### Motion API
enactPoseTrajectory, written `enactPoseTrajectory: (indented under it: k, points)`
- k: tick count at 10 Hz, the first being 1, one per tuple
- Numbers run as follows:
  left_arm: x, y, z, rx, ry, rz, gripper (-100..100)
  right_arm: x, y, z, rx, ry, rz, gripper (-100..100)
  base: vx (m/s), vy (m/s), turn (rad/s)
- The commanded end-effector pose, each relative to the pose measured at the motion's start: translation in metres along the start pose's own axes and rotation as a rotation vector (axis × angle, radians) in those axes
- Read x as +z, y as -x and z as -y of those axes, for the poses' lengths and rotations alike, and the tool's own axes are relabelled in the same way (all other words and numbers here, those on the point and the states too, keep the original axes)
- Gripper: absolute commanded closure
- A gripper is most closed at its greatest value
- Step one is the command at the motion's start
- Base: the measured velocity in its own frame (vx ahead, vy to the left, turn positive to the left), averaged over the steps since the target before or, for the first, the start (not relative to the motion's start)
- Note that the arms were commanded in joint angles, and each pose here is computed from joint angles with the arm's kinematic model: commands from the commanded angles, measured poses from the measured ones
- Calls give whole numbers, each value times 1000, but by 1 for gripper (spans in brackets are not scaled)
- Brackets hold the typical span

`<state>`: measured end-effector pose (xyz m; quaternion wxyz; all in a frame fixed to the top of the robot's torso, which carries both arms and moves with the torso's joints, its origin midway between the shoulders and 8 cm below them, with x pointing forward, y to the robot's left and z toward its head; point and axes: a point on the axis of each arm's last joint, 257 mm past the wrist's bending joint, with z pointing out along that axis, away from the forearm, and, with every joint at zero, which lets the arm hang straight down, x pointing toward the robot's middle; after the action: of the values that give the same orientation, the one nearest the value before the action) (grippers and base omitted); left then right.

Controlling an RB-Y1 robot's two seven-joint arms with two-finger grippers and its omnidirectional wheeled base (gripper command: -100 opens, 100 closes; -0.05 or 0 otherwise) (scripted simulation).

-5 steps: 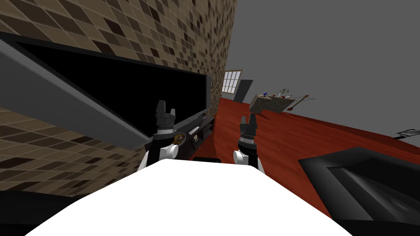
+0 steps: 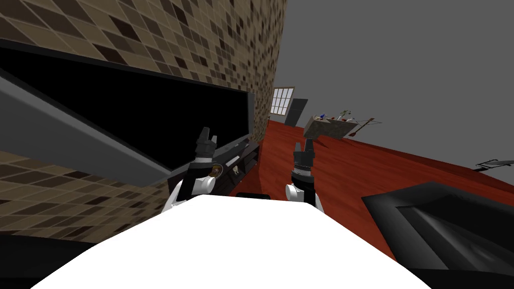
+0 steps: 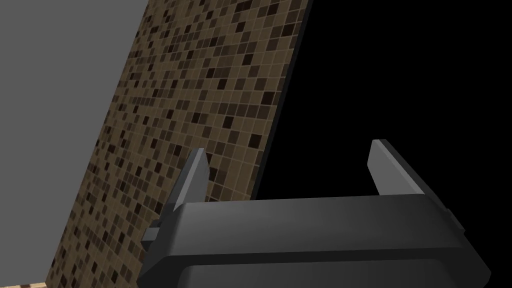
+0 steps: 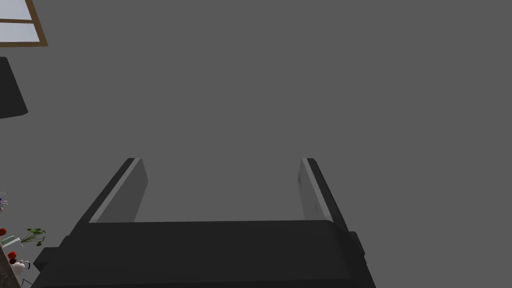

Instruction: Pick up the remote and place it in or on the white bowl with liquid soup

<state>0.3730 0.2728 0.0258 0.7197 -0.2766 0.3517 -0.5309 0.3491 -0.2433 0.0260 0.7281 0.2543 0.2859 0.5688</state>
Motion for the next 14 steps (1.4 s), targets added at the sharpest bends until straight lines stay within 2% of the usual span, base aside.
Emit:
enactPoseTrajectory:
  k: [1,3,4,5,6,7,8,9,10,11,12,13,14]
  points:
    - [2,3,-16,-7,40,-19,-100,0,0,0,0,0,0,0,27,-86,-14]
    - [5,9,-46,-21,109,-41,-100,0,0,0,0,0,0,0,85,-173,-14]
    - [4,9,-49,-21,120,-42,-100,0,0,0,0,0,0,0,79,-129,12]
    - [5,14,-66,-29,163,-48,-100,0,0,0,0,0,0,0,65,-95,-9]
    - [5,14,-67,-29,167,-48,-100,0,0,0,0,0,0,0,43,-82,-4]
    - [6,20,-84,-39,211,-51,-100,0,0,0,0,0,0,0,68,-91,-6]
    - [7,28,-102,-49,255,-50,-100,0,0,0,0,0,0,0,116,-161,-10]
    - [6,27,-106,-49,272,-50,-100,0,0,0,0,0,0,0,90,-153,13]
    - [6,36,-124,-60,318,-44,-100,0,0,0,0,0,0,0,79,-139,-3]
    - [5,36,-127,-60,331,-44,-100,0,0,0,0,0,0,0,46,-93,8]
    - [5,46,-145,-73,373,-35,-100,0,0,0,0,0,0,0,57,-108,-3]
    - [3,46,-149,-72,392,-34,-100,0,0,0,0,0,0,0,54,-92,3]
    - [1,56,-168,-86,444,-21,-100,0,0,0,0,0,0,0,89,-111,4]
